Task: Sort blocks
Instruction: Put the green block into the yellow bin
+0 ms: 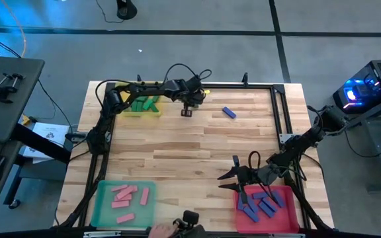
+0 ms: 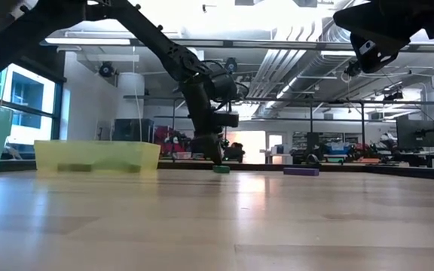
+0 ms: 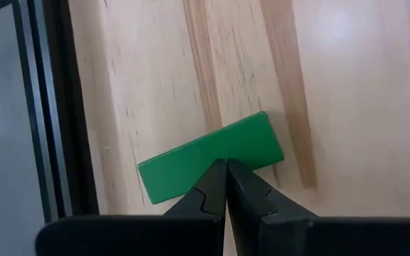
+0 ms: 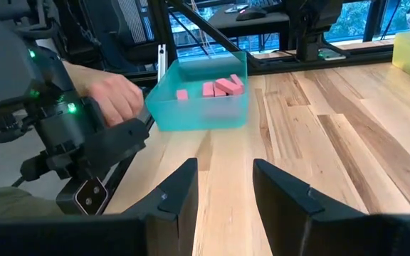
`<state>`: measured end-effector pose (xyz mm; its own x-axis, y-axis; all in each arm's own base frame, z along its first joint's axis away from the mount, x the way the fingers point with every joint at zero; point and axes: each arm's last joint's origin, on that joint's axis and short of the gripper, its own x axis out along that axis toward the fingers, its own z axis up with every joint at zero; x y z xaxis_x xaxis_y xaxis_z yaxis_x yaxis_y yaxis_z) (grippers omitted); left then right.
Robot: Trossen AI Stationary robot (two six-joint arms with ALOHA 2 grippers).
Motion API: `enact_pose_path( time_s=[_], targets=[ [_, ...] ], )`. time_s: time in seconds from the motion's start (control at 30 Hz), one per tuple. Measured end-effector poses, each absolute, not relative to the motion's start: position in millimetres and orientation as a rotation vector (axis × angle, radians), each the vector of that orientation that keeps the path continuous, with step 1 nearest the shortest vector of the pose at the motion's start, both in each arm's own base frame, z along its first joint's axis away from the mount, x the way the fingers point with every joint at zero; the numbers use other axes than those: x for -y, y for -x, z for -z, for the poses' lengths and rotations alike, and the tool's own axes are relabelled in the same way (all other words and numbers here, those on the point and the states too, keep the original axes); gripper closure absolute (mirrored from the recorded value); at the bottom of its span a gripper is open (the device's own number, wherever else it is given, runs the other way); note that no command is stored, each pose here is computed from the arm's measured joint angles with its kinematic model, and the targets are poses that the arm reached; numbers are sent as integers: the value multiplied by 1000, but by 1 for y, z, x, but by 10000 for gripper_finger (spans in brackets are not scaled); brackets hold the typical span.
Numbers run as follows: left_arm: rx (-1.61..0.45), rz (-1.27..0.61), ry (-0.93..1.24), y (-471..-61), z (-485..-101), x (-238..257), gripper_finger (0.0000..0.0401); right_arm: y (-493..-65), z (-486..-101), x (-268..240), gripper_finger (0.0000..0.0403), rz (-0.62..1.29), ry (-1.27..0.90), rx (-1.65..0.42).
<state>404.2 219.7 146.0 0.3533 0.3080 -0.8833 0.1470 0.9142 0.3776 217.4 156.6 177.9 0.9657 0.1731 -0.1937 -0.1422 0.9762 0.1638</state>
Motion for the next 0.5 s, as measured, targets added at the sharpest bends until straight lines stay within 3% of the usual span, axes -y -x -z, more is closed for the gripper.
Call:
enact_pose_path(
  time_s=[0.33, 0.5],
  targets=[
    [-1243, -95, -409, -399, -145, -223, 401, -218, -178, -156, 284, -139, -155, -205],
    [-1362, -85, -407, -390, -142, -220, 401, -217, -178, -156, 284, -140, -157, -208]
  ],
)
